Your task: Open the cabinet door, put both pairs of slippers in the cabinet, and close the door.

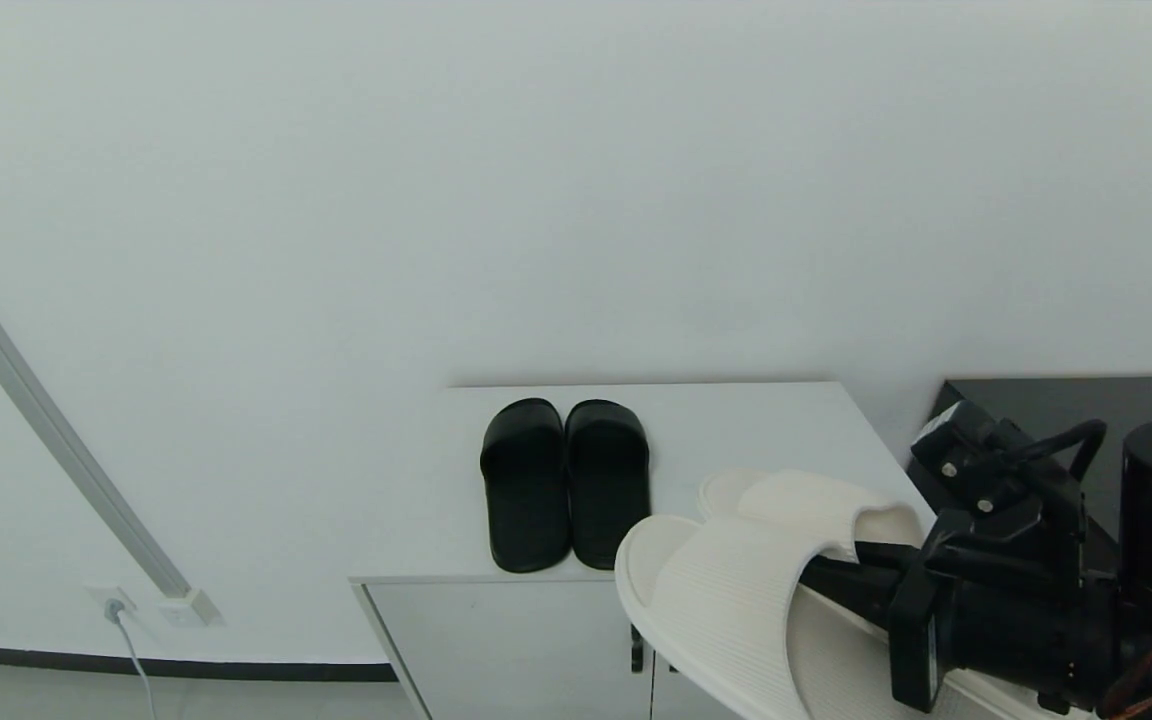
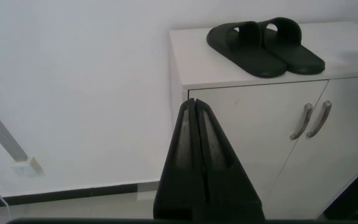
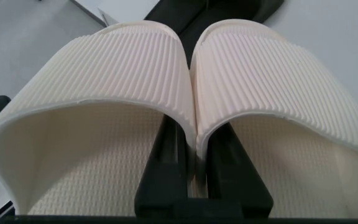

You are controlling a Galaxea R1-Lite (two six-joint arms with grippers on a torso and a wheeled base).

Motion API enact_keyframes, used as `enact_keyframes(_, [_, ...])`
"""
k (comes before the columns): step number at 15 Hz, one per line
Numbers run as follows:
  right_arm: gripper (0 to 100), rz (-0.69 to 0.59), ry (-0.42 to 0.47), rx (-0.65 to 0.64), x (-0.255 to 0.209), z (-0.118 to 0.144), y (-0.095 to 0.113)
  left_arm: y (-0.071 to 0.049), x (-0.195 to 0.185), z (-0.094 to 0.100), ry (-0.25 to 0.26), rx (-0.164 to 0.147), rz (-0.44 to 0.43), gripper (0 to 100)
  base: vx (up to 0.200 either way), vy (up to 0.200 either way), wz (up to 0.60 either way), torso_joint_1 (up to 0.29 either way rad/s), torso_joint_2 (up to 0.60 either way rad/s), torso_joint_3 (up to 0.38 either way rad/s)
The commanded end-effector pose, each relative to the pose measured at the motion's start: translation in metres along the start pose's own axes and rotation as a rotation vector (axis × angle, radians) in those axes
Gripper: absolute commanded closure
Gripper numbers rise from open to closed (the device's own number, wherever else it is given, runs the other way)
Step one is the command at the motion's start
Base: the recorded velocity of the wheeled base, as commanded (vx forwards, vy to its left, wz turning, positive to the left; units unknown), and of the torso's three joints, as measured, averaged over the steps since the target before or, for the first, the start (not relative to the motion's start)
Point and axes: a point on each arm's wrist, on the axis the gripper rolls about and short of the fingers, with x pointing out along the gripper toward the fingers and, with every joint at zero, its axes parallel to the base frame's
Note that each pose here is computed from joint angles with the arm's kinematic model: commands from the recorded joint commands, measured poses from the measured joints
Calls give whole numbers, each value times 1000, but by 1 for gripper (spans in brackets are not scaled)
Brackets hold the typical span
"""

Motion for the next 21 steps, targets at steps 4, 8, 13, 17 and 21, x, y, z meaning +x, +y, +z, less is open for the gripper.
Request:
enact_keyframes(4, [100, 0, 8, 0, 0, -2, 0, 0, 0, 0, 1, 0, 0, 100, -200, 0, 0, 7, 4, 0])
enact_keyframes(8, [100, -5, 15, -4, -1, -5, 0, 0, 0, 0, 1, 0, 0, 100, -100, 0, 0, -7, -1, 1])
enact_keyframes(13, [100, -6, 18, -4, -1, -6, 0, 0, 0, 0, 1, 0, -1, 100, 0, 0, 0, 0, 0, 0])
enact_keyframes(17, [100, -5, 23, -4, -1, -7, -1, 0, 0, 0, 1, -2, 2, 100, 0, 0, 0, 0, 0, 0])
enact_keyframes(21, [100, 1, 28, -4, 0, -8, 0, 0, 0, 0, 1, -2, 2, 100, 0, 0, 0, 0, 0, 0])
